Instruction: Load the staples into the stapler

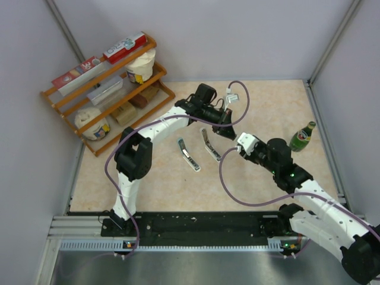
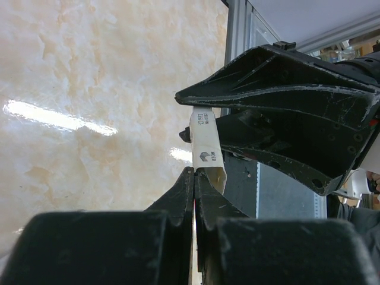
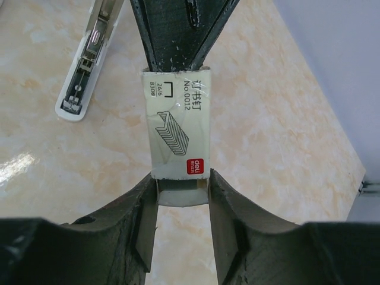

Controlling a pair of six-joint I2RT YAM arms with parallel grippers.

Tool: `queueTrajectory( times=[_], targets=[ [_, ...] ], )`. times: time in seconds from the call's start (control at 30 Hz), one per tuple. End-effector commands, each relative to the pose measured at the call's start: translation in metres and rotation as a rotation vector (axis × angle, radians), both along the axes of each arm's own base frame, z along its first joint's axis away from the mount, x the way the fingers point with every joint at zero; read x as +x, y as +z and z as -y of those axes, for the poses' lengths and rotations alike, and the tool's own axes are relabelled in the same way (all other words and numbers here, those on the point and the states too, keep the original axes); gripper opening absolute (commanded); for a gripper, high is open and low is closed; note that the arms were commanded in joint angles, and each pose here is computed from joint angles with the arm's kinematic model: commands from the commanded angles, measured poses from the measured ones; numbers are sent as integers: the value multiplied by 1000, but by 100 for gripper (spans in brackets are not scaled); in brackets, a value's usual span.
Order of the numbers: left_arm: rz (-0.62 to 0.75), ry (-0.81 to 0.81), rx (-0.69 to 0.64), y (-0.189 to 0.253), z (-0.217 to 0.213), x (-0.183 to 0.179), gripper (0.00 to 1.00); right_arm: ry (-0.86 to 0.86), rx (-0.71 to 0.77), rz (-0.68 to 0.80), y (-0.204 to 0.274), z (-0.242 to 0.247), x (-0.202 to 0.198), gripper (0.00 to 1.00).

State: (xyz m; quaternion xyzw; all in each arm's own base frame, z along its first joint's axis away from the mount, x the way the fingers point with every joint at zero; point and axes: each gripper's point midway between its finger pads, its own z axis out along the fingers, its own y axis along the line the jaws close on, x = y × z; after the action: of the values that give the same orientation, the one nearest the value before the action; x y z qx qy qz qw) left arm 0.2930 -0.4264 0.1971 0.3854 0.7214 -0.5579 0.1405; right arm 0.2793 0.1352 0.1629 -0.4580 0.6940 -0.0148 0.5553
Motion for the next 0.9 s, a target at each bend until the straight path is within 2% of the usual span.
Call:
queueTrajectory(
  times=[0.0, 0.43, 0.87],
  targets=[
    [41, -25, -63, 23, 1, -4, 0, 17, 24, 73, 16, -1, 2, 36],
    [33, -21, -62, 22, 2, -1, 1, 8, 6, 73, 11, 4, 0, 28],
    [35, -3, -72, 28, -5, 7, 1, -14, 1, 30, 6, 15, -3, 25]
  ],
)
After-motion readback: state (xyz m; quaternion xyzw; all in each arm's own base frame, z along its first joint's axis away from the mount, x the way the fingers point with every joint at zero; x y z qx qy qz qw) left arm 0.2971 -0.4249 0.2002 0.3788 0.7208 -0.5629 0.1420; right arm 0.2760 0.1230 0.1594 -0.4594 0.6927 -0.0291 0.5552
